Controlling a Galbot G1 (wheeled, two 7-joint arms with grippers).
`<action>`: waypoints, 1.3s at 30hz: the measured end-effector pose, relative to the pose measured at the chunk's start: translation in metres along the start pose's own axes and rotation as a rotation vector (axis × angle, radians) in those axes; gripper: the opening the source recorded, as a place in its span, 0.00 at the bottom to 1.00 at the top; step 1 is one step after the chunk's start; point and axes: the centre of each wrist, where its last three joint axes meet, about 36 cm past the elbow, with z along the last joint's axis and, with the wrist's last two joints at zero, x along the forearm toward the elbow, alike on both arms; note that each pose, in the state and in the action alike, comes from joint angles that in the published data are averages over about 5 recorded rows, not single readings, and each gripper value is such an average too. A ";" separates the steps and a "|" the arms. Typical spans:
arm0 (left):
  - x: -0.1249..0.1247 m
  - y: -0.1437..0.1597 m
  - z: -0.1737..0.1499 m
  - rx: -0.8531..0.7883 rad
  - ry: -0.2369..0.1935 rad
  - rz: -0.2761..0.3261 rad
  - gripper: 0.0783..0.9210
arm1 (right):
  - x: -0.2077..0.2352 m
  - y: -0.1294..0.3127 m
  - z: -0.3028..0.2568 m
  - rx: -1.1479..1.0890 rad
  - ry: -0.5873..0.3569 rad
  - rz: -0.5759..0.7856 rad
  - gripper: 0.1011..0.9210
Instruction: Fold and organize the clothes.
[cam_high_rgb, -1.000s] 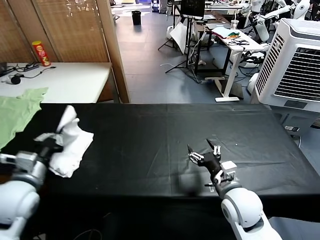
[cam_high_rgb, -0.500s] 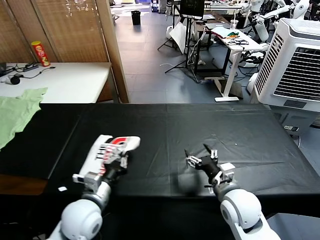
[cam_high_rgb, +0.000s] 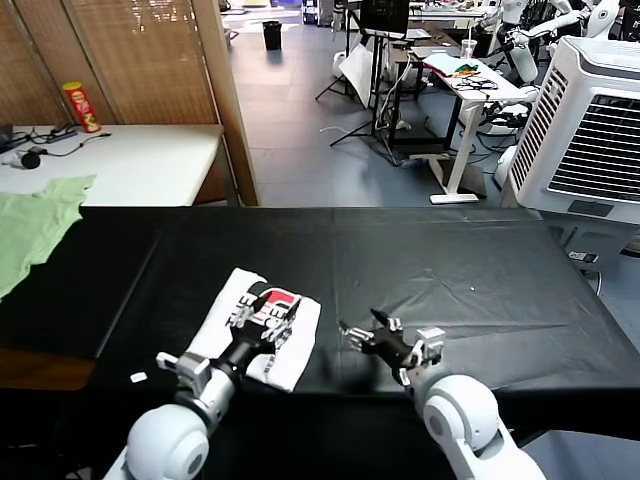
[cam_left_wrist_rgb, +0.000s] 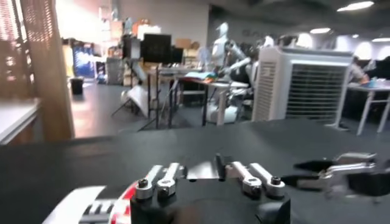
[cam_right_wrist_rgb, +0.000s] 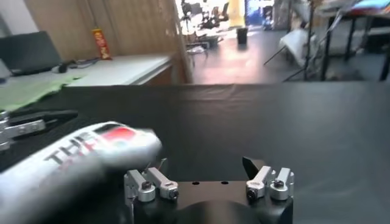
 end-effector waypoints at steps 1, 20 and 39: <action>0.000 0.001 0.000 0.000 -0.007 -0.003 0.77 | -0.002 0.001 0.001 -0.016 0.006 -0.007 0.85; 0.013 0.016 0.005 -0.008 -0.014 -0.097 0.85 | -0.055 0.050 0.027 -0.172 0.122 -0.090 0.80; 0.021 0.022 0.007 -0.006 -0.025 -0.139 0.85 | -0.061 0.039 -0.006 -0.109 -0.024 -0.137 0.03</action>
